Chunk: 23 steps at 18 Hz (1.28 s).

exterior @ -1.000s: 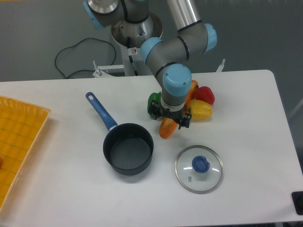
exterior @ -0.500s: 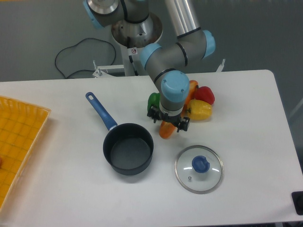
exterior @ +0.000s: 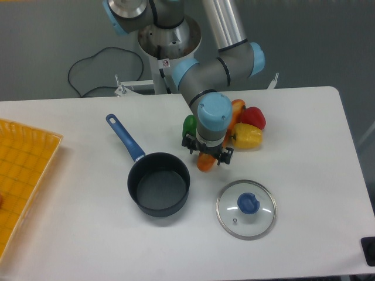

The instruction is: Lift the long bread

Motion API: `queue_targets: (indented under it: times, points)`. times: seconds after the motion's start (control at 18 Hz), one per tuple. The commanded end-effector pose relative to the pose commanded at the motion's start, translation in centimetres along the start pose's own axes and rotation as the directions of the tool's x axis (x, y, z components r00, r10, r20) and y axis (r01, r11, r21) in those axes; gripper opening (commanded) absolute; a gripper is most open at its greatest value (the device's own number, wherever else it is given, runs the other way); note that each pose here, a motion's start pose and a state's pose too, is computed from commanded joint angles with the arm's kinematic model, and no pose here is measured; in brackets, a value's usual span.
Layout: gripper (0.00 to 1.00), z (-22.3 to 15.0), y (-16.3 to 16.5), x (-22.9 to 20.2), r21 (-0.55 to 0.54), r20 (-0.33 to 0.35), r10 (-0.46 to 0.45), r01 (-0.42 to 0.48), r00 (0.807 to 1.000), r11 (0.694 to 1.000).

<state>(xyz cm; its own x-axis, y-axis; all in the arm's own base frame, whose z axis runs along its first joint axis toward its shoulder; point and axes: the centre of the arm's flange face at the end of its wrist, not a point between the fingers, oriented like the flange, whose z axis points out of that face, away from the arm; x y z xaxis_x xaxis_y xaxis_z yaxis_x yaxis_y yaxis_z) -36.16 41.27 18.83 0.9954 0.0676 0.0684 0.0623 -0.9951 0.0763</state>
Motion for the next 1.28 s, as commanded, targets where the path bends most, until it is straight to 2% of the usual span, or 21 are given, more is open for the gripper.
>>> queue_targets:
  times: [0.22,0.33,0.39,0.61,0.72,0.83,1.0,1.28]
  points:
    - [0.82,0.5,0.0,-0.1,-0.006,-0.005,0.0,0.0,1.0,1.0]
    - [0.73,0.4,0.0,-0.1,-0.005,-0.004,0.0,0.0,1.0,1.0]
    - [0.63,0.4,0.0,-0.1,-0.005,-0.004,0.0,0.0,1.0,1.0]
    - [0.42,-0.4,-0.1,-0.4,0.004,0.007,0.03,-0.03,1.0,1.0]
    - [0.24,-0.5,-0.2,-0.5,0.005,0.009,0.035,-0.035,0.999,0.999]
    - [0.15,-0.6,-0.1,-0.6,0.006,0.01,0.034,-0.034,0.999,0.999]
    - [0.1,-1.6,-0.3,-1.0,0.017,0.027,0.03,-0.03,0.999,0.999]
    - [0.1,-6.0,0.0,-2.0,0.046,0.064,0.017,-0.02,0.998,0.999]
